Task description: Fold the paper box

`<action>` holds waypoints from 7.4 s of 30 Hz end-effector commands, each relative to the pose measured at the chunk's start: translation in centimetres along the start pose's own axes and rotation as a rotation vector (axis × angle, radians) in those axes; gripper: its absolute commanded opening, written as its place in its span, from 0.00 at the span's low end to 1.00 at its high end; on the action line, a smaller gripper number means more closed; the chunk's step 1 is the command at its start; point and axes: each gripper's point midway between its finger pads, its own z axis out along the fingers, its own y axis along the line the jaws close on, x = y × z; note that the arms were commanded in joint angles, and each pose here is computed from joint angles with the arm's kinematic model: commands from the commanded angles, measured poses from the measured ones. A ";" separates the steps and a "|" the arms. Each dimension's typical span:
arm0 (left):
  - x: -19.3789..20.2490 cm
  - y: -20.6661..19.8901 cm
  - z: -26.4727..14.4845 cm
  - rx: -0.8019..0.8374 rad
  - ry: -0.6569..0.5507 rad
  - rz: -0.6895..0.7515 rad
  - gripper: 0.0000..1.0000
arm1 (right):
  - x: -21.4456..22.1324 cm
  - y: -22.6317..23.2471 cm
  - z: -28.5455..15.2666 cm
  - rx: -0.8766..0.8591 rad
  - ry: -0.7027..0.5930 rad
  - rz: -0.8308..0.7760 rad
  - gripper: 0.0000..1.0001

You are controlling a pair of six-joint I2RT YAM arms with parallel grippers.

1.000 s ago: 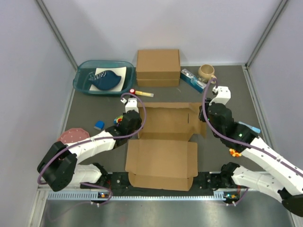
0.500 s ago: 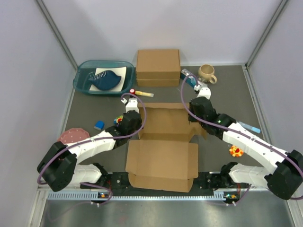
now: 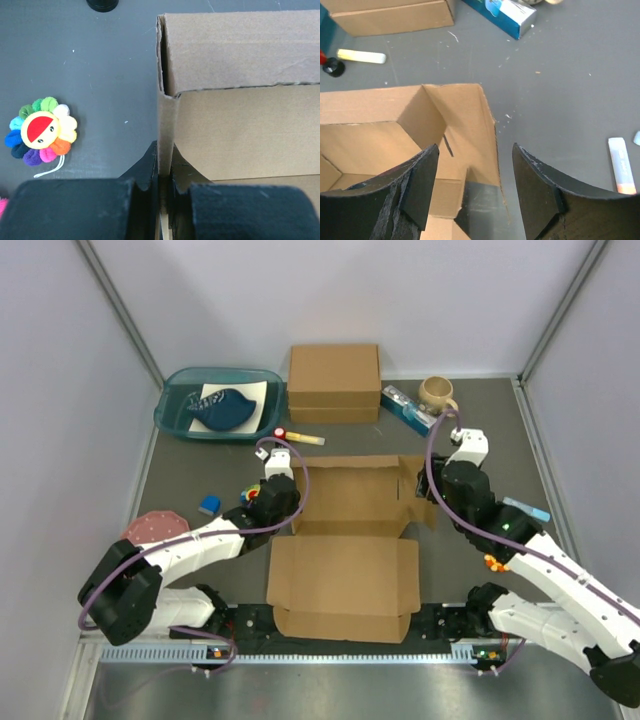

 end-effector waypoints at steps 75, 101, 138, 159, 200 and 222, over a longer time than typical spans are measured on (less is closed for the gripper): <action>-2.1 -2.8 0.1 -0.012 -0.110 0.093 0.00 | -1.8 -3.9 -4.1 0.093 -0.104 0.102 0.63; -2.1 -3.8 0.0 0.041 -0.100 0.095 0.00 | 7.9 2.1 2.6 -0.208 0.179 0.057 0.61; -5.0 -7.6 -0.6 0.187 -0.153 0.110 0.00 | 8.1 2.4 8.5 -0.098 0.162 -0.062 0.46; -3.6 -6.5 0.1 0.113 -0.095 0.106 0.00 | 8.1 0.8 10.2 0.121 0.234 -0.193 0.00; -12.1 -6.8 -1.2 0.174 -0.770 -0.013 0.12 | -0.2 2.8 9.9 -0.016 -0.399 -0.021 0.00; -4.5 -3.6 3.2 -0.018 -0.534 0.129 0.00 | 8.6 0.4 7.6 0.013 -0.006 -0.053 0.63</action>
